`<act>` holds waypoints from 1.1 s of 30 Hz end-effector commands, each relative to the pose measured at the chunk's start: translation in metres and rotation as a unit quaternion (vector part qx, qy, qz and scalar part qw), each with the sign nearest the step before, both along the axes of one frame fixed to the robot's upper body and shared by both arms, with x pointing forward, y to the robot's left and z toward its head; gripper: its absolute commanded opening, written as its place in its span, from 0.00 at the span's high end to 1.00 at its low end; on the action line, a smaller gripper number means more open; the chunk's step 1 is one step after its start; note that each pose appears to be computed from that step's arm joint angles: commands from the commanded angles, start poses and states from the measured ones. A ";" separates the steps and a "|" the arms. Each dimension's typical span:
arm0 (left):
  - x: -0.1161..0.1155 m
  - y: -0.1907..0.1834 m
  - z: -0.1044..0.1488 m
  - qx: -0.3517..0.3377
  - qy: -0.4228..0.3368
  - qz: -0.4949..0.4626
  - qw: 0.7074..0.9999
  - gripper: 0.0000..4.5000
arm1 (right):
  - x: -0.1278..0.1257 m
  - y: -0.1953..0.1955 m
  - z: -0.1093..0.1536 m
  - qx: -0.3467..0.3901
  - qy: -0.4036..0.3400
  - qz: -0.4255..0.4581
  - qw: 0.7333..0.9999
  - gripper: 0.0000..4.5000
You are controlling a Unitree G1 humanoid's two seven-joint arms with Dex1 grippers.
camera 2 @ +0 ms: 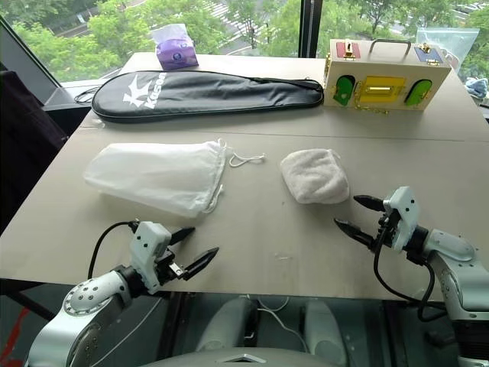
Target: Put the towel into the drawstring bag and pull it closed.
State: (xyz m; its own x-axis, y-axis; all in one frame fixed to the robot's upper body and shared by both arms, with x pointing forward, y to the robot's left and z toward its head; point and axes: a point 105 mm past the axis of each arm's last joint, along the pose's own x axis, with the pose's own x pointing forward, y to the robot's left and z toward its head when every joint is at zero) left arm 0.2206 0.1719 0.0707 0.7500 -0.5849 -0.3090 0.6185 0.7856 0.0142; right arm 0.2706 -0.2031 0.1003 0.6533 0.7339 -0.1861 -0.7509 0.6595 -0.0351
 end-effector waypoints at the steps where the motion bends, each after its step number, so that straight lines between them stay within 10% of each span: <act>1: -0.001 -0.008 0.010 -0.005 -0.023 -0.012 1.000 0.01 | 0.001 -0.003 0.011 -0.007 -0.026 0.000 1.000 0.02; 22: 0.001 -0.006 0.015 -0.004 -0.032 -0.025 0.999 0.01 | -0.003 0.001 0.009 -0.005 -0.037 0.007 0.999 0.02; 33: 0.025 -0.048 0.081 -0.129 -0.126 -0.038 0.983 0.01 | -0.001 0.019 0.037 -0.010 -0.090 0.060 0.994 0.02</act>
